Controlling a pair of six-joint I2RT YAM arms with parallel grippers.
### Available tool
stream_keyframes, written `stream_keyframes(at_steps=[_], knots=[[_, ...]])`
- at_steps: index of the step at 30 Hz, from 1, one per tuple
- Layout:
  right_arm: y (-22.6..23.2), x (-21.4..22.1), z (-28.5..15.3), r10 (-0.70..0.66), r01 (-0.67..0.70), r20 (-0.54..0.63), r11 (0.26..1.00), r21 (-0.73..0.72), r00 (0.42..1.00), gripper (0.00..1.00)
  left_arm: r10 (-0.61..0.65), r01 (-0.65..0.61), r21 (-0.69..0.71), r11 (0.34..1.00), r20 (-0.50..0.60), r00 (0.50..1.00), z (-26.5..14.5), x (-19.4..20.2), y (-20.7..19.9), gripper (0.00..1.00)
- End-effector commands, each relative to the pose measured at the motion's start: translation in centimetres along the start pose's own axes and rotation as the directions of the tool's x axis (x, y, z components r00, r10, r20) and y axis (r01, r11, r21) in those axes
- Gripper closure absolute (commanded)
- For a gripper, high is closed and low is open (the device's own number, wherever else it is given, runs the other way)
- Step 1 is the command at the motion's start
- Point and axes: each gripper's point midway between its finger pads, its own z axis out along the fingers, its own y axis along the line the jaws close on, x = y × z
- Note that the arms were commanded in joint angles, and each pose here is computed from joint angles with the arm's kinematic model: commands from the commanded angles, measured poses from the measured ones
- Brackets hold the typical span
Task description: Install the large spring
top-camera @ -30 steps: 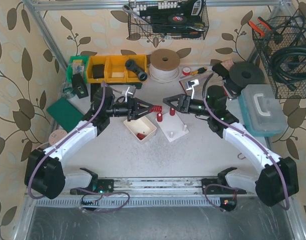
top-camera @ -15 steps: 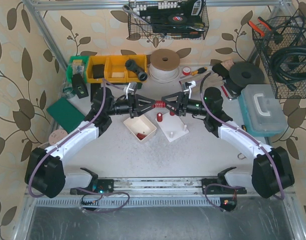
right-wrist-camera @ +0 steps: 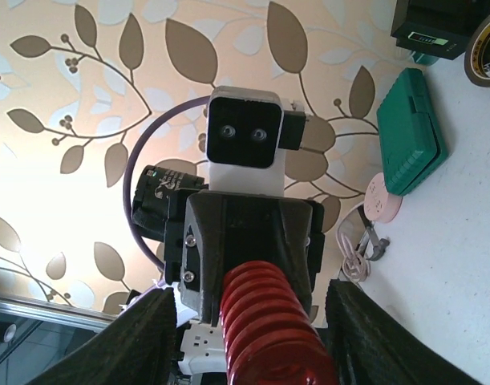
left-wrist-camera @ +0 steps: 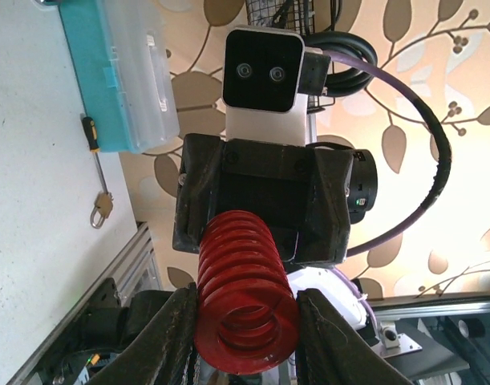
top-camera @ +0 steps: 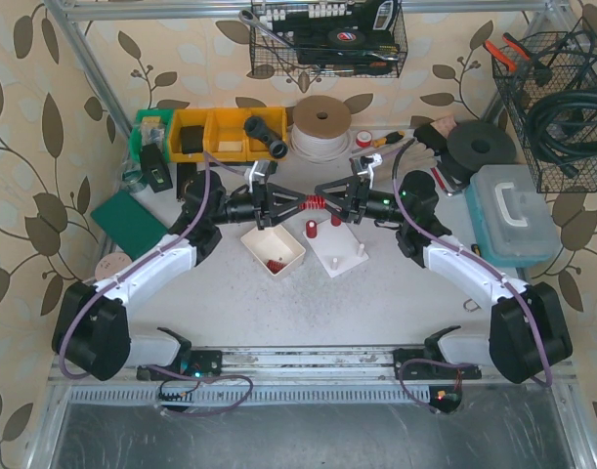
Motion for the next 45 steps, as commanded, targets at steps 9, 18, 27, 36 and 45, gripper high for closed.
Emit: stream_keyframes(at_steps=[9, 18, 27, 36, 45], knots=[[1.3, 0.8, 0.0, -0.031, 0.029, -0.043, 0.999, -0.036, 0.999, 0.51, 0.085, -0.087, 0.076, 0.993, 0.029, 0.996, 0.2, -0.6, -2.6, 1.00], [1.6, 0.9, -0.1, -0.039, 0.037, -0.040, 0.998, -0.041, 0.998, 0.59, 0.088, -0.089, 0.058, 0.994, 0.016, 0.996, 0.4, -0.6, -2.2, 1.00], [1.5, 0.9, -0.1, -0.037, 0.035, -0.040, 0.999, -0.036, 0.999, 0.74, 0.086, -0.087, 0.042, 0.995, 0.013, 0.996, 0.3, -0.5, -1.8, 1.00], [-0.1, 1.4, -0.6, -0.063, 0.067, -0.055, 0.994, 0.081, 0.996, 1.00, 0.075, -0.075, -0.042, 0.996, -0.006, 0.997, 0.3, -0.2, 0.2, 0.61], [-2.9, 1.6, -4.1, -0.242, 0.302, -0.186, 0.836, 0.458, 0.952, 1.00, 0.099, -0.076, -0.346, 0.935, 0.049, 0.994, -2.4, 0.8, 5.0, 0.25]])
